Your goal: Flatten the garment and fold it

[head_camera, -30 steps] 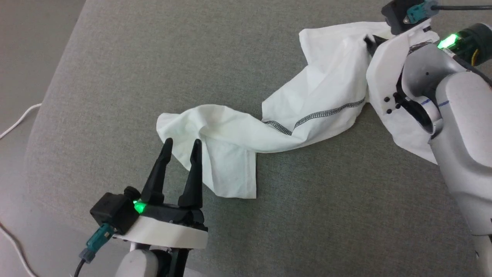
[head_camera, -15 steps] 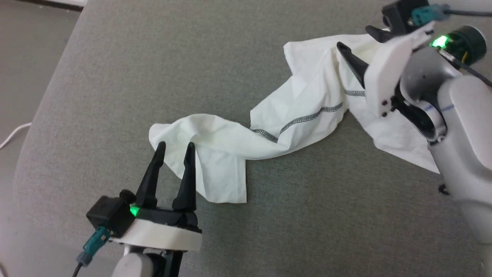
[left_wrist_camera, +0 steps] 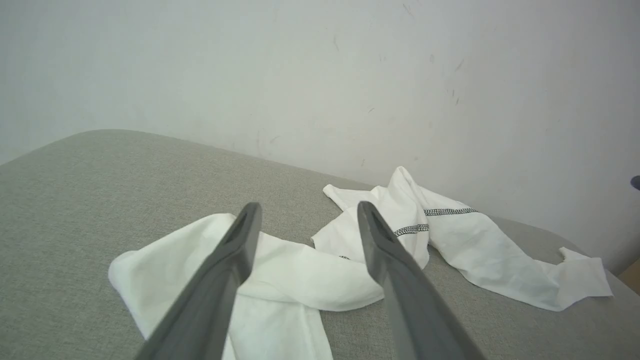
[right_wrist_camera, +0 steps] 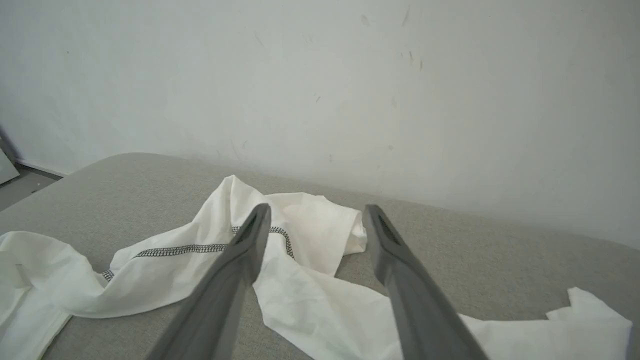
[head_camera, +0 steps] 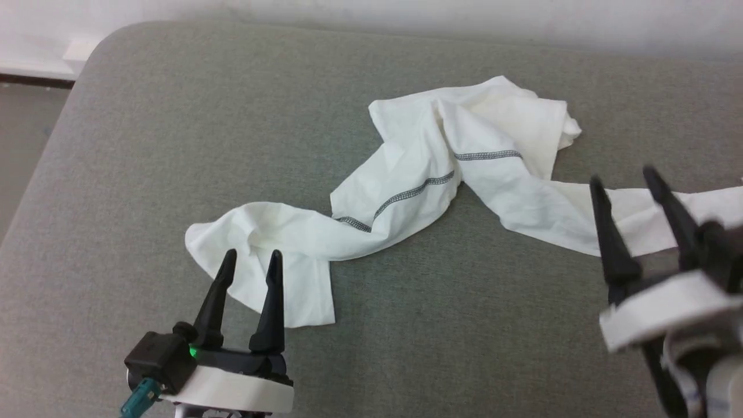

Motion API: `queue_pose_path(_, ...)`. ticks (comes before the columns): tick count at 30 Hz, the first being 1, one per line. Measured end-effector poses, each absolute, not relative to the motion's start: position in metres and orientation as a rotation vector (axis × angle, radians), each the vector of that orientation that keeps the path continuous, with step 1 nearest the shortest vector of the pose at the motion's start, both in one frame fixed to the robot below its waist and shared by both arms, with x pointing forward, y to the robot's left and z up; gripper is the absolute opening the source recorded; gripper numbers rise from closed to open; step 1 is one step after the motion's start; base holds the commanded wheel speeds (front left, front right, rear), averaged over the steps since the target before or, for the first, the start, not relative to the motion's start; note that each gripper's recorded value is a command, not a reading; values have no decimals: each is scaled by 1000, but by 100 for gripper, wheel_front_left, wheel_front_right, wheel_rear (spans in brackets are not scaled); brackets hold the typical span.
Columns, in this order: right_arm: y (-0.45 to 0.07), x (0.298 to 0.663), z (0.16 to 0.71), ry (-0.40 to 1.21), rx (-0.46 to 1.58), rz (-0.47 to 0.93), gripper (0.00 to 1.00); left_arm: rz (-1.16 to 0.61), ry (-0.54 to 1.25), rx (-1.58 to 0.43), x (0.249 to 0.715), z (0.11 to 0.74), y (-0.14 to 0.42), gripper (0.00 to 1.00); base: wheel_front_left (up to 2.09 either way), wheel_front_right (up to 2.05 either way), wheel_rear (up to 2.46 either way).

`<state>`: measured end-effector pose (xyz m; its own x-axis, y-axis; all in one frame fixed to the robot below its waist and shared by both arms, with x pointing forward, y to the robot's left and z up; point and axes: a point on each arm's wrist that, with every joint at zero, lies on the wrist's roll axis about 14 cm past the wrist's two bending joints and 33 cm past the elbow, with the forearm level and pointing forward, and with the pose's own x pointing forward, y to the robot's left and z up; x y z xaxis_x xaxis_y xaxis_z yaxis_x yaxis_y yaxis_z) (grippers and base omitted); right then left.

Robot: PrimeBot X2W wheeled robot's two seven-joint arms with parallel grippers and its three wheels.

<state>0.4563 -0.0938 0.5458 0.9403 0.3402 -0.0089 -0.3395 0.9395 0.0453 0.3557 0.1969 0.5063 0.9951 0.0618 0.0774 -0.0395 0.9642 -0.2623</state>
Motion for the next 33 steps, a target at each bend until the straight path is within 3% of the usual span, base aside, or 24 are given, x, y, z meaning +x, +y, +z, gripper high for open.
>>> queue_pose_path(5,-121,406,514,70,52,254,100,19,-72,-248,354,503,187,100,0,0,0)
queue_pose_path(9,-137,389,503,85,119,209,100,-21,-63,-233,357,502,177,100,0,0,0)
queue_pose_path(25,-154,401,490,86,112,150,100,-588,103,78,411,478,39,100,0,0,0)
queue_pose_path(33,-162,403,481,101,117,121,100,-620,280,310,430,416,43,100,0,0,0)
